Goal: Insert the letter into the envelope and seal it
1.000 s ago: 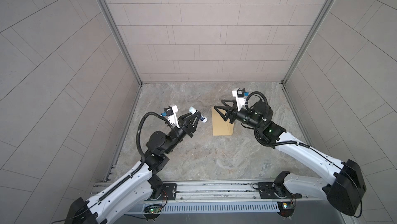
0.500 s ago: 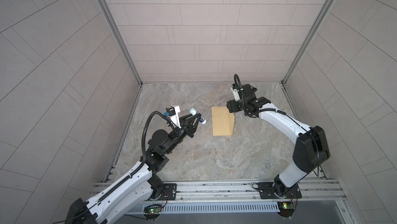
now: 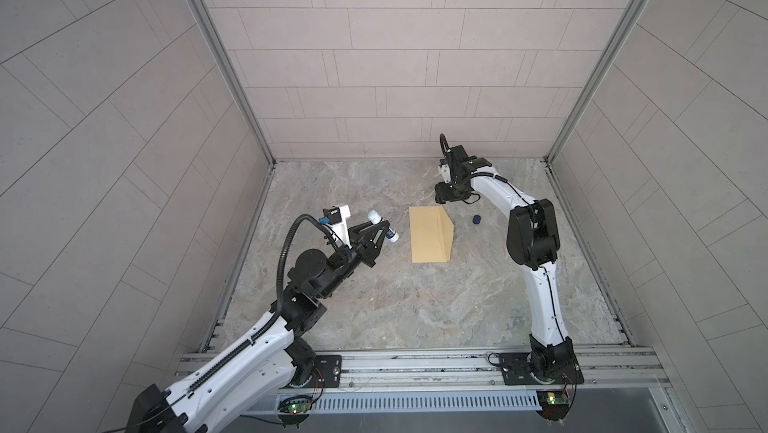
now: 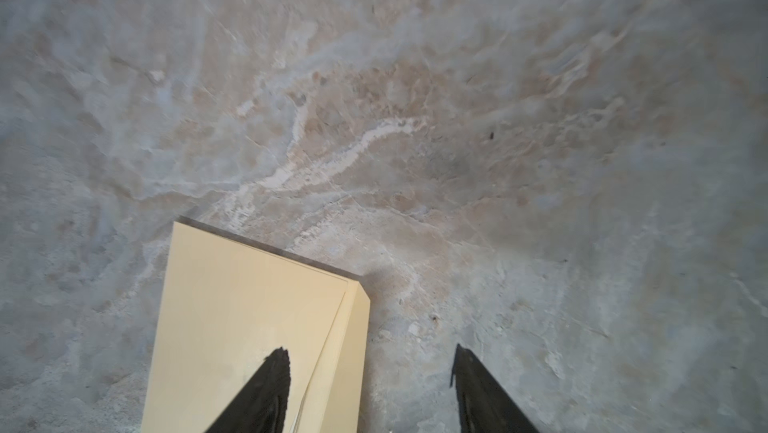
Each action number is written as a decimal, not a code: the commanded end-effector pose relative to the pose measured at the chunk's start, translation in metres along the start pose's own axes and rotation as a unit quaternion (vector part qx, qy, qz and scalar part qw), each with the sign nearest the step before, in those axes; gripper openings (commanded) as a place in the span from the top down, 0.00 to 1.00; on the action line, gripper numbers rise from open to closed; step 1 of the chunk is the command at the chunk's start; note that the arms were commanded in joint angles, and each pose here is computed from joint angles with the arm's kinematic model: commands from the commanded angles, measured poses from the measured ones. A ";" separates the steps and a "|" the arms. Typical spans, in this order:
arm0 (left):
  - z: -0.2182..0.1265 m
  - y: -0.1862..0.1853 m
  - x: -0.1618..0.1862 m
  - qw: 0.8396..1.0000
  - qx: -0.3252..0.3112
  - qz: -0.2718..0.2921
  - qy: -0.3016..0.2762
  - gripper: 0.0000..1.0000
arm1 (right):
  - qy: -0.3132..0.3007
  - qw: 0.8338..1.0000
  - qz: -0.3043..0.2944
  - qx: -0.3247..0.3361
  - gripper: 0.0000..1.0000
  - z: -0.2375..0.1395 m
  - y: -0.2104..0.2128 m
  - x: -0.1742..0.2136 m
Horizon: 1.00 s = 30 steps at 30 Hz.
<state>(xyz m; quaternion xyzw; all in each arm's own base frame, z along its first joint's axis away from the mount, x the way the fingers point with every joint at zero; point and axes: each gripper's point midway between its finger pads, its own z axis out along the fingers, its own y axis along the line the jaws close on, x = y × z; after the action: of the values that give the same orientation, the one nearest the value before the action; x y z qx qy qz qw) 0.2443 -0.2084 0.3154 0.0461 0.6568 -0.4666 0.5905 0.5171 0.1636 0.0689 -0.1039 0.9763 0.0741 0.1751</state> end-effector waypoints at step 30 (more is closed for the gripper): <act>-0.001 -0.004 -0.012 1.000 0.000 0.011 -0.022 1.00 | -0.299 0.771 0.506 -0.245 1.00 -0.088 -0.009 0.056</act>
<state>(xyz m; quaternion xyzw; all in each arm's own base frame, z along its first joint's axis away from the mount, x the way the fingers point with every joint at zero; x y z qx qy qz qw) 0.2460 -0.2049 0.3148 0.0399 0.6589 -0.4579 0.5955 0.4233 0.1387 0.0994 0.2727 0.8510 0.3330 0.3010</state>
